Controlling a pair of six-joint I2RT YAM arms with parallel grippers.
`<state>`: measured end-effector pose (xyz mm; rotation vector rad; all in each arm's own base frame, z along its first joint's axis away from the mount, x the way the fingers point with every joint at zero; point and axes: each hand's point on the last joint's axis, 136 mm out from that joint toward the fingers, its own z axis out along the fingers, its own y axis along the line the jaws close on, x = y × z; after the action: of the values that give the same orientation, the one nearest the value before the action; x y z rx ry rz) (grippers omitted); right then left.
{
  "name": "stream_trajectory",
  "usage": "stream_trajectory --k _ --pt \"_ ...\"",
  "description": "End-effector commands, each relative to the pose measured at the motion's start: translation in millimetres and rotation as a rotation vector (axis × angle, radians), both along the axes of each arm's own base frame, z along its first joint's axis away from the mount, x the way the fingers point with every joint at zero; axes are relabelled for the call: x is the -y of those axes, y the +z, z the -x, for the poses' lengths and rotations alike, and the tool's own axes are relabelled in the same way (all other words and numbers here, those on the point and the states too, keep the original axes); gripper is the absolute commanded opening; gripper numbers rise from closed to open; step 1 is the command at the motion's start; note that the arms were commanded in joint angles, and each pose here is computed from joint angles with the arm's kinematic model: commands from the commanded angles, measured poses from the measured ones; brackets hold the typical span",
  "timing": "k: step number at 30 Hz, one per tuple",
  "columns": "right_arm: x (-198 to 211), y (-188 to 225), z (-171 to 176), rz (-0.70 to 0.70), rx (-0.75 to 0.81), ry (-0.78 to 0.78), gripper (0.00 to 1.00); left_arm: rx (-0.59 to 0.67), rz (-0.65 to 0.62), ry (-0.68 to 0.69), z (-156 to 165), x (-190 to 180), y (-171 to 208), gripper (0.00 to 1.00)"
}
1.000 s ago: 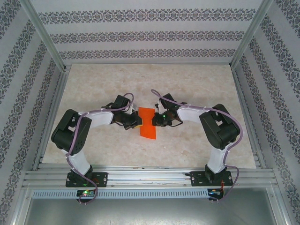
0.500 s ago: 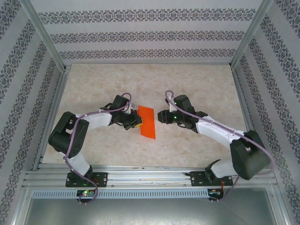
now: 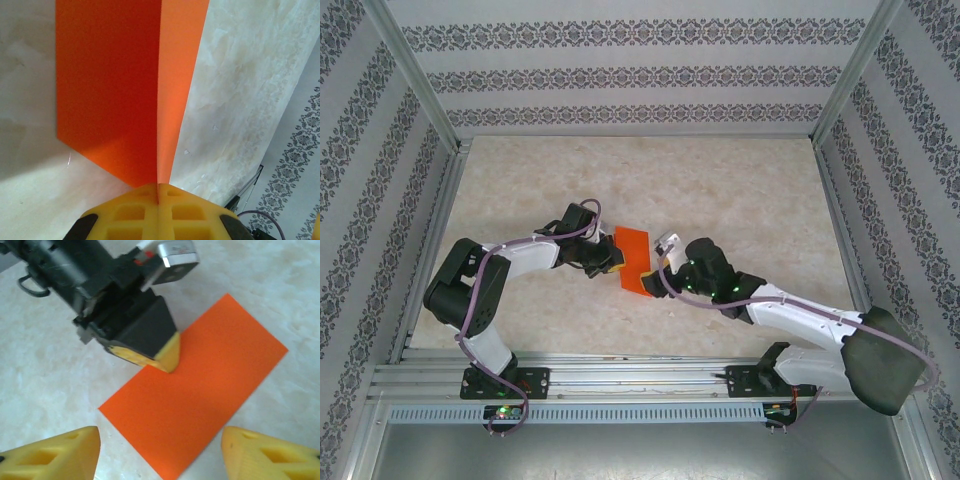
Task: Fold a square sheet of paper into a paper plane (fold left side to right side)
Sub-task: Third fold the triangle at the center of the table.
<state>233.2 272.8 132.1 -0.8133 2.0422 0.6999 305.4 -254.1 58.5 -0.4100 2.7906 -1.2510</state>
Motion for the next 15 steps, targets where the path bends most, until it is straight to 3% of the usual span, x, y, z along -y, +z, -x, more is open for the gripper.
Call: stream_trajectory --k 1,15 --pt "-1.2 2.1 -4.8 0.069 0.128 -0.001 0.68 0.021 0.010 0.000 -1.7 6.2 8.2 0.00" --pt "-41.1 -53.6 13.1 0.370 0.213 0.126 0.75 0.016 0.004 0.004 -0.5 7.0 6.9 0.00"
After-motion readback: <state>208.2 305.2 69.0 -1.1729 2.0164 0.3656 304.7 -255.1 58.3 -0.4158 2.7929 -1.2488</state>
